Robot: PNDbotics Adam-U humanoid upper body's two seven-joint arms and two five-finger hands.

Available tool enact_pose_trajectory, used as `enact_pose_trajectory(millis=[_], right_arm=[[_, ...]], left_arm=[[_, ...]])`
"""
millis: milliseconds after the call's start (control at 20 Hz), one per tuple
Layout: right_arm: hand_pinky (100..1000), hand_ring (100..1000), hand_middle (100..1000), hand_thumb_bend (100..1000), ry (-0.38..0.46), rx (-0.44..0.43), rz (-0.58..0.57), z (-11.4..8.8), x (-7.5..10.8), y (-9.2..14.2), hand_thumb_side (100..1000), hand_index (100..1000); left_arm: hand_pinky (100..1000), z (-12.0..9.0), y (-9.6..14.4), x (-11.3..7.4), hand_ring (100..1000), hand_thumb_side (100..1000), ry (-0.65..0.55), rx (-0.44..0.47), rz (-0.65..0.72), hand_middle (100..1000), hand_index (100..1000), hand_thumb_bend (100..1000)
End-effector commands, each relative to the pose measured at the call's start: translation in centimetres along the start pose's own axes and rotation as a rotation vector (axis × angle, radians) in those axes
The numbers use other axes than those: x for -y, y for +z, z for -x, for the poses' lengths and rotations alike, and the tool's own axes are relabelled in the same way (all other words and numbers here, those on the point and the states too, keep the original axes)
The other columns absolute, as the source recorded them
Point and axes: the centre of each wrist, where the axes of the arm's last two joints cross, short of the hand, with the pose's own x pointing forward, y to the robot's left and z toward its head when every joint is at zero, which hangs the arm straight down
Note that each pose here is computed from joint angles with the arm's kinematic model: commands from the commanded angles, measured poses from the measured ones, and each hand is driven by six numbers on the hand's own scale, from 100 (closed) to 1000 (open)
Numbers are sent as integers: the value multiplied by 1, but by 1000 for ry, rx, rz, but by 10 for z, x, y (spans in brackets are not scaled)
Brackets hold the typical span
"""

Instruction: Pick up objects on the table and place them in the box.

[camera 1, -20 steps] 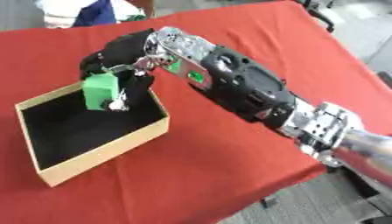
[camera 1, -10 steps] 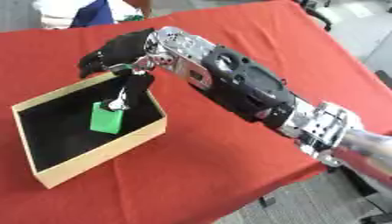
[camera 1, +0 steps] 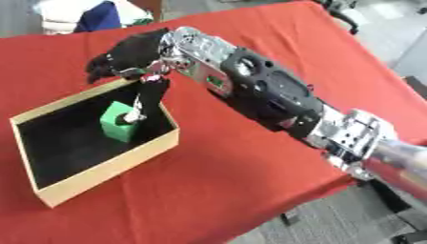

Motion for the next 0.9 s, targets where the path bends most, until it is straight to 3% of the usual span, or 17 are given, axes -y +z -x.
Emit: enact_pose_trajectory(millis=[50,250,550,900], right_arm=[[880,934,1000,452,70,-88,-13,20,14,25,529,1000],[890,941,1000,424,97,-173,-44,35,15,47,486,1000],[899,947,1000,445,106,-311,-79,57,10,78,582,1000],[895,945,1000,450,18,-474,-105,84,-12,104,600,1000]], left_arm=[[680,-6,-4,-6,642,622,-24,28,-4,603,804,100],[680,-6,-4,-8,641,619,-30,27,-6,603,804,100],[680,-5,-3,-9,641,623,-37,25,-6,604,804,100],[681,-5,-2,-9,640,627,-38,19,-6,605,804,100]])
